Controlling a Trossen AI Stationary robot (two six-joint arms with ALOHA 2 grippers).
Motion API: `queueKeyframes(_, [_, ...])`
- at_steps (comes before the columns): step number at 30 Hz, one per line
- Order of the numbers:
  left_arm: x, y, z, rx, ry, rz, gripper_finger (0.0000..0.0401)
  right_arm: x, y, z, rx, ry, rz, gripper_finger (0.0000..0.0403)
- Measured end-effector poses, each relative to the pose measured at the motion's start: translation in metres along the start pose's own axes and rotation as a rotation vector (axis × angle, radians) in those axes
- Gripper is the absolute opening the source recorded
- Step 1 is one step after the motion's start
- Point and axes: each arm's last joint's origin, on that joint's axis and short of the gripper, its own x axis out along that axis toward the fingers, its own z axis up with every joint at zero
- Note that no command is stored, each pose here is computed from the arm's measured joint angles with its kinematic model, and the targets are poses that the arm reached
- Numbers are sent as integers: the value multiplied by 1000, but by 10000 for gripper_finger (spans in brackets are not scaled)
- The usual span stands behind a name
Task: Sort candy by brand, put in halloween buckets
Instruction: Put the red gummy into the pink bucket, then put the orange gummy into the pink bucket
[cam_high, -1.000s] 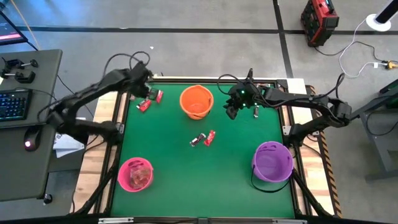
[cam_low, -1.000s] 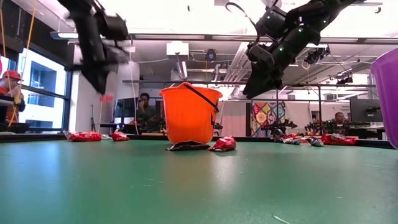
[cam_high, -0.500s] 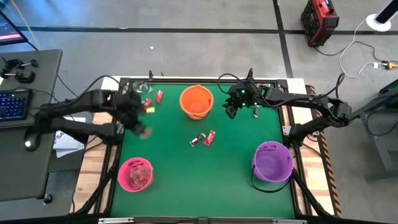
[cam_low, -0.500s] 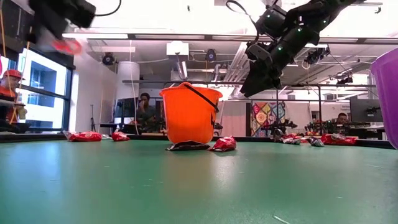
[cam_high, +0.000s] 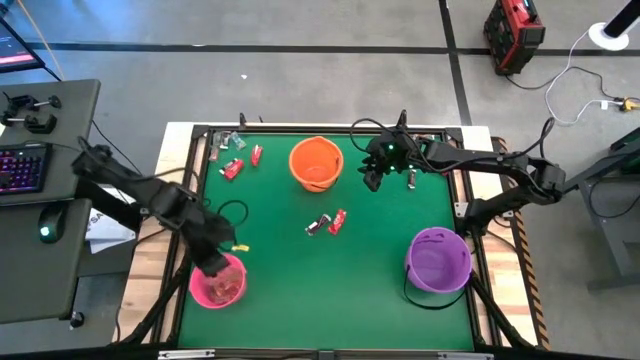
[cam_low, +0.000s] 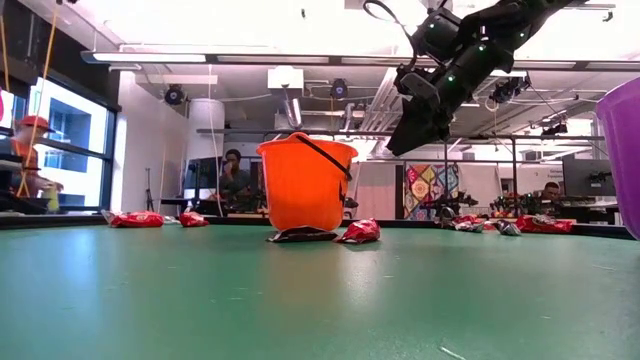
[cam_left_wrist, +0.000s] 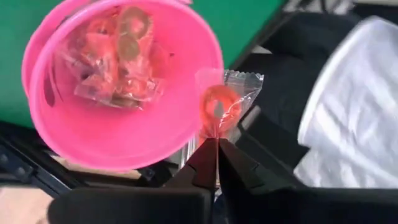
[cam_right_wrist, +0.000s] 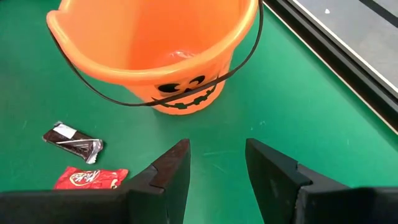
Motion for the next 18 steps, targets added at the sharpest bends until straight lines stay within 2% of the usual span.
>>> queueKeyframes(4, [13, -4, 5, -45, 37, 51, 47, 0, 0, 0, 0, 1, 0, 147])
queueKeyframes(8, [18, -5, 10, -8, 55, 66, 106, 0, 0, 0, 4, 3, 16, 147])
queueKeyframes(13, [10, -2, 20, 16, 63, 20, 165, -14, 1, 9, 48, -42, 65, 147])
queueKeyframes(18, [-9, 8, 44, 69, -78, -17, 183, -40, -14, 30, 103, -129, -103, 147])
